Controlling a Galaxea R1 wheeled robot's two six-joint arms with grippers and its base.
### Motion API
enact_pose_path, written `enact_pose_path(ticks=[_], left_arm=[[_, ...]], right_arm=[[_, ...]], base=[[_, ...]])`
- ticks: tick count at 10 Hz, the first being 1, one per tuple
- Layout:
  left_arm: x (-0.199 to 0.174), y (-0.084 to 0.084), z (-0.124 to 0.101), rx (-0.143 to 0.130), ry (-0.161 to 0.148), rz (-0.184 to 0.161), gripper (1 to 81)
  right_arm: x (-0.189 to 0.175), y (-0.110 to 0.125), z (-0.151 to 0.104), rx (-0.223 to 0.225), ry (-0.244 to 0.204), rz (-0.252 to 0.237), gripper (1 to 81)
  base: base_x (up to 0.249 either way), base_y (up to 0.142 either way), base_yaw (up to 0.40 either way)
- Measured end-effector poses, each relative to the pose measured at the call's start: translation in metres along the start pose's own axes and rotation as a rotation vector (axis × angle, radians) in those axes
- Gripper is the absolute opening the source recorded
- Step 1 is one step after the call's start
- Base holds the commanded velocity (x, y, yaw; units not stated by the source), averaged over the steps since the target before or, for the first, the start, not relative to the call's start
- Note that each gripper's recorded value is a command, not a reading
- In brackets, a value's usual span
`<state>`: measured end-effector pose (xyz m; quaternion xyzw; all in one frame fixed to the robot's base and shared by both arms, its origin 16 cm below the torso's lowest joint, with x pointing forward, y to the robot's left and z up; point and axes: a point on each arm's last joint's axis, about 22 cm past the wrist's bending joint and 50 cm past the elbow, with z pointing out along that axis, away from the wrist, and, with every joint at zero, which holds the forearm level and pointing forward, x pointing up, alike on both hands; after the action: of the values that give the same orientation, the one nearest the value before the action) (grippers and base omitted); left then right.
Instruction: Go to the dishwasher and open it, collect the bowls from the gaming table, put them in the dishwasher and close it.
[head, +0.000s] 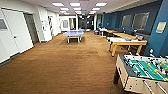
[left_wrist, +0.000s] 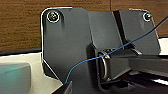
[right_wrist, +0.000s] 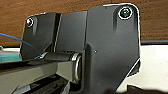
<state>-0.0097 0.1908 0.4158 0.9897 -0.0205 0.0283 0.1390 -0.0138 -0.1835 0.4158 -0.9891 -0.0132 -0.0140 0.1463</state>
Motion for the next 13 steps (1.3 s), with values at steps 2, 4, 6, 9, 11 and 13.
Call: enact_pose_path(ticks=[2,4,6,9,11,13], left_arm=[[0.0000,0.0004,0.0000,-0.001,0.000,0.000,81.1],[-0.0001,0.0004,0.0000,-0.001,0.000,0.000,81.1],[0.0004,0.0011,0.0002,-0.002,0.001,0.000,81.1],[-0.0005,0.0012,0.0001,-0.002,0.000,0.000,81.1],[0.0000,0.0012,0.0002,-0.002,0.000,0.000,81.1],[-0.0005,0.0008,0.0001,-0.002,0.000,0.000,81.1]], right_arm=[[0.0000,0.0000,0.0000,0.000,0.000,0.000,81.1],[-0.0011,0.0000,0.0000,0.000,-0.001,0.000,81.1],[-0.0006,0.0016,-0.0004,-0.002,-0.001,0.000,81.1],[-0.0011,0.0009,-0.0002,-0.001,-0.001,0.000,81.1],[-0.0006,0.0016,-0.0004,-0.002,-0.001,0.000,81.1],[-0.0008,0.0026,-0.0005,-0.004,-0.001,0.000,81.1]], base=[[0.126,0.000,0.000],[0.134,0.000,0.000],[0.134,0.000,0.000],[0.144,0.000,0.000],[0.149,0.000,0.000],[0.151,0.000,0.000]])
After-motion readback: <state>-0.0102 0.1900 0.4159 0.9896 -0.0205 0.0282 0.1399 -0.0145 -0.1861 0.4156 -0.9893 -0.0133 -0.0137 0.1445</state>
